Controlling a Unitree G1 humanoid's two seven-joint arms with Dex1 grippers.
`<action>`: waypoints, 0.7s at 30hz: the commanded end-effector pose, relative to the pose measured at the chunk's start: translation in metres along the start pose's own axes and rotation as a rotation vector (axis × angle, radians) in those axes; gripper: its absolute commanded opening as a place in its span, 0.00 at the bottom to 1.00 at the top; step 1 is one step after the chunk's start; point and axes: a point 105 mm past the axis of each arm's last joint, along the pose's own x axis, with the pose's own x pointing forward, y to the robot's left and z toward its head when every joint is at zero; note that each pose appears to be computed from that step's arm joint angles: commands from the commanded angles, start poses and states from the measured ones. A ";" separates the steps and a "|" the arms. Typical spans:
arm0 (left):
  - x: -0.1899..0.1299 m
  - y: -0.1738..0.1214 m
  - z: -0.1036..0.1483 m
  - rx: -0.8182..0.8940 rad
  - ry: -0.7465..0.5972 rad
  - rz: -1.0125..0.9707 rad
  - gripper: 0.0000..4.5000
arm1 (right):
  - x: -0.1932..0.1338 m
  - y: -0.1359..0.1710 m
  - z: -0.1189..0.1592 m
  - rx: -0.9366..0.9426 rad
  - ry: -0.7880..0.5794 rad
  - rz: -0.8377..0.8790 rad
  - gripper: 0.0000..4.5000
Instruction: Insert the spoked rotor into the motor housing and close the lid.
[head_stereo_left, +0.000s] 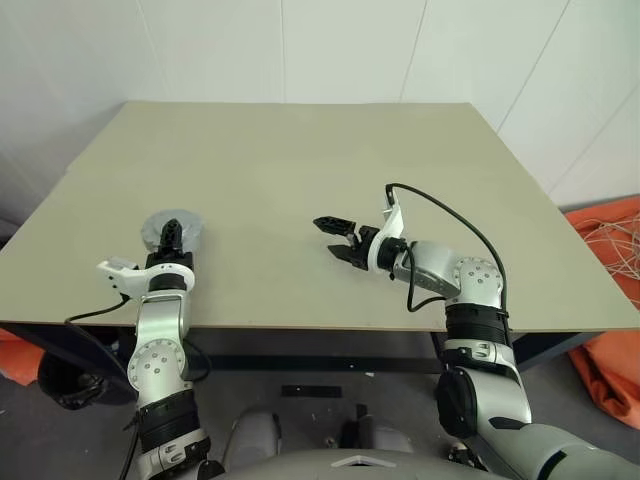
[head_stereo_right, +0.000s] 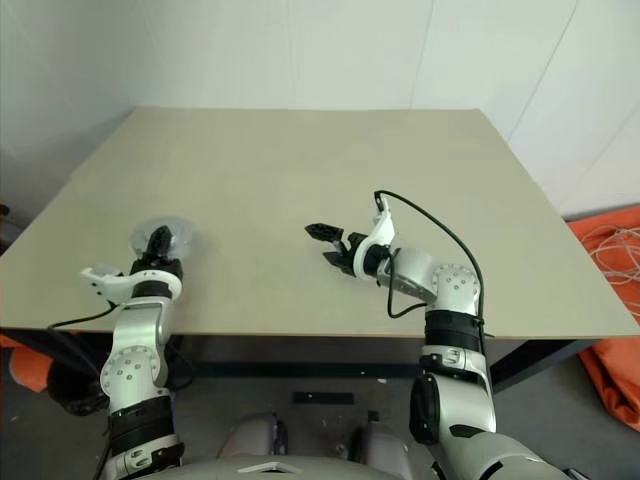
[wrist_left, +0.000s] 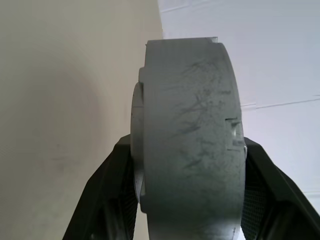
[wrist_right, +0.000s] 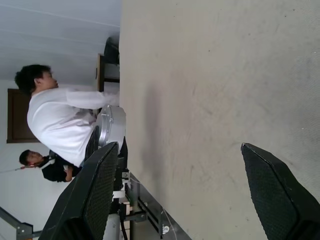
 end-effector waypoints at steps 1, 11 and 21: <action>0.001 -0.024 0.013 0.007 -0.091 -0.063 0.47 | 0.000 0.011 0.004 -0.021 -0.002 0.041 0.99; -0.001 0.007 0.037 0.042 -0.219 0.107 0.47 | 0.001 0.012 0.003 -0.030 0.016 0.042 0.99; -0.002 0.022 0.033 0.039 -0.183 0.157 0.47 | 0.003 0.013 0.000 -0.039 0.025 0.047 0.99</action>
